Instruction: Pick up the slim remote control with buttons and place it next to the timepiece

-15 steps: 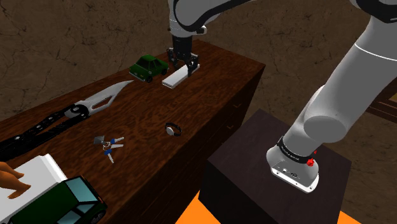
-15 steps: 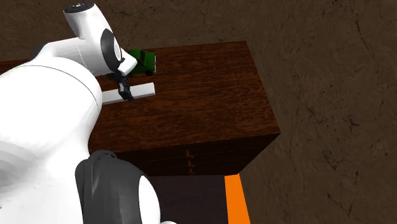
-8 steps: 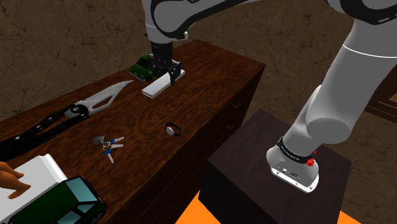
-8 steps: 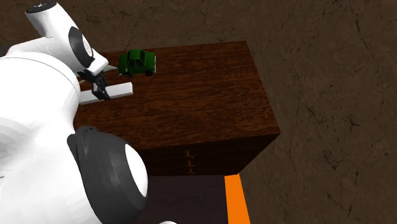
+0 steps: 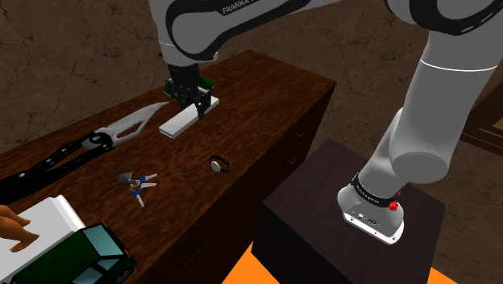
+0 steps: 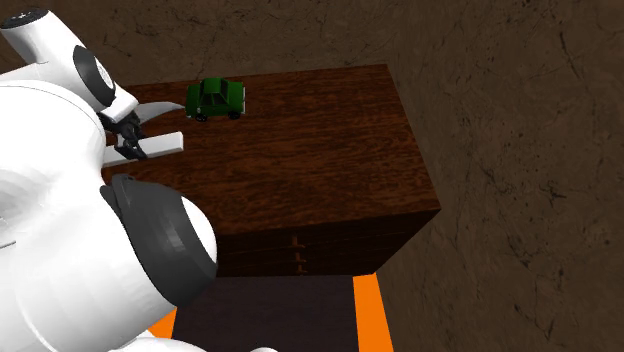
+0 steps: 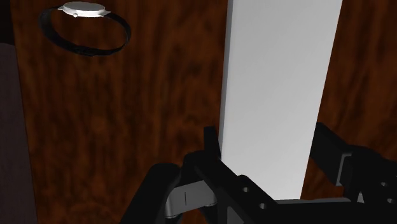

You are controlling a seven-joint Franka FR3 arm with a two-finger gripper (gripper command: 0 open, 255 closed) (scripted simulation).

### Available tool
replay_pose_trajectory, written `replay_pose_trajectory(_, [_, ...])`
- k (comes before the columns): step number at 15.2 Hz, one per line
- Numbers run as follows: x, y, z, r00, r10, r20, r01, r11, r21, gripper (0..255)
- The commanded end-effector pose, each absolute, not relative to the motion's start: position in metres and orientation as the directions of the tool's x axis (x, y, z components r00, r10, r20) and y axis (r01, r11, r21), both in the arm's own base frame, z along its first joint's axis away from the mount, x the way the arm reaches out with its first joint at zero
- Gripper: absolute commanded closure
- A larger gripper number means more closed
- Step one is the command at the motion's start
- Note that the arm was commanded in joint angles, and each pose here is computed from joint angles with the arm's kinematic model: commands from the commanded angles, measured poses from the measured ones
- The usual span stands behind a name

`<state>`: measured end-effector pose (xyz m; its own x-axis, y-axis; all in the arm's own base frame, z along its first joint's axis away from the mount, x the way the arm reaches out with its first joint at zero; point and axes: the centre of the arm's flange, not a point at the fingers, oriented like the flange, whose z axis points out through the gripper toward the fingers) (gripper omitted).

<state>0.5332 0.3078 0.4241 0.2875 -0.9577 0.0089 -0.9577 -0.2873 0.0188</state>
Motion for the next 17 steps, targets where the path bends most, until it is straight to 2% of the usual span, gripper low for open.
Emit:
replay_pose_trajectory(1, [0.533,0.309,0.415,0.287,-0.958,0.009,-0.958,-0.287,0.018,255])
replay_pose_trajectory(14, [0.533,0.309,0.344,0.287,-0.958,0.009,-0.958,-0.287,0.018,255])
replay_pose_trajectory(17, [0.533,0.309,0.344,0.287,-0.958,0.009,-0.958,-0.287,0.018,255])
